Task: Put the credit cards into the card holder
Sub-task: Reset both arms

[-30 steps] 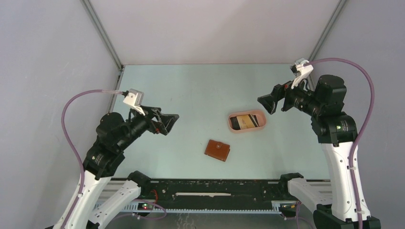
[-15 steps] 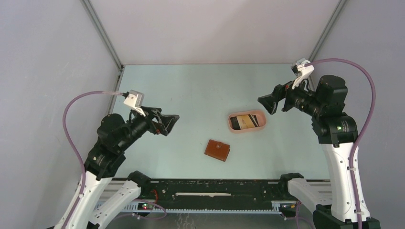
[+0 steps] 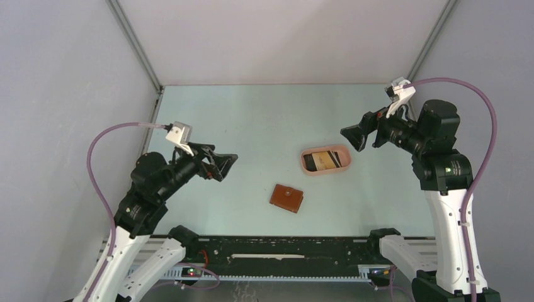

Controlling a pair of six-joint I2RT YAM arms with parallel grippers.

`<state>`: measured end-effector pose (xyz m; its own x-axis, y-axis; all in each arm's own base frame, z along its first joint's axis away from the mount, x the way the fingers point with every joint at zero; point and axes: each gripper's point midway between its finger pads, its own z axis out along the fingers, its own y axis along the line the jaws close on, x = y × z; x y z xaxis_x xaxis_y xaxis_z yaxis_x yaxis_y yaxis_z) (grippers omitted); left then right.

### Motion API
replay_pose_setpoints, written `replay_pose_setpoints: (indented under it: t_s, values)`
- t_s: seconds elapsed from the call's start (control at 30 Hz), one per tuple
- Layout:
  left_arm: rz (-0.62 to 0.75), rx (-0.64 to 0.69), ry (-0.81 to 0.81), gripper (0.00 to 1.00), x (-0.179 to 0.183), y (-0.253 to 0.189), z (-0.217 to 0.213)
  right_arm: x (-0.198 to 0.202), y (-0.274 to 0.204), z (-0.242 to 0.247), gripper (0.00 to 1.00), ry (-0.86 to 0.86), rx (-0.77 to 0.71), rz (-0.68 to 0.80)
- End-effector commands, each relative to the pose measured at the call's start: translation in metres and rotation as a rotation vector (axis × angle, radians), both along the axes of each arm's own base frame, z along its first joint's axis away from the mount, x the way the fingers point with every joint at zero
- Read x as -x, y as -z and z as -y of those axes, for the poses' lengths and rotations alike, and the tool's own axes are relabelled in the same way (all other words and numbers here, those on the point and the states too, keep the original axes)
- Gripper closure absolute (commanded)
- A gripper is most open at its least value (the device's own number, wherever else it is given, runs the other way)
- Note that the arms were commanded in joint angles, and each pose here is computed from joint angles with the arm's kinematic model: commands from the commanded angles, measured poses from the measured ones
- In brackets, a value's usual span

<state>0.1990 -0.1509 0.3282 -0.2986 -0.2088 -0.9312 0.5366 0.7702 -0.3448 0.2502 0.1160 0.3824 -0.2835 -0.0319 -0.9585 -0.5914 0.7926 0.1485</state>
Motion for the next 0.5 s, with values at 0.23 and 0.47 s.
replay_pose_setpoints:
  t_s: [0.23,0.47]
  values:
    - [0.026,0.015,0.009,0.0,-0.0022,0.0006,0.0018,0.004,-0.0058,0.001,0.0,-0.002,-0.016,0.017]
    - [0.023,0.016,0.007,0.0,-0.0028,0.0036,0.0018,0.0039,-0.0042,0.0011,0.0,-0.004,-0.016,0.013]
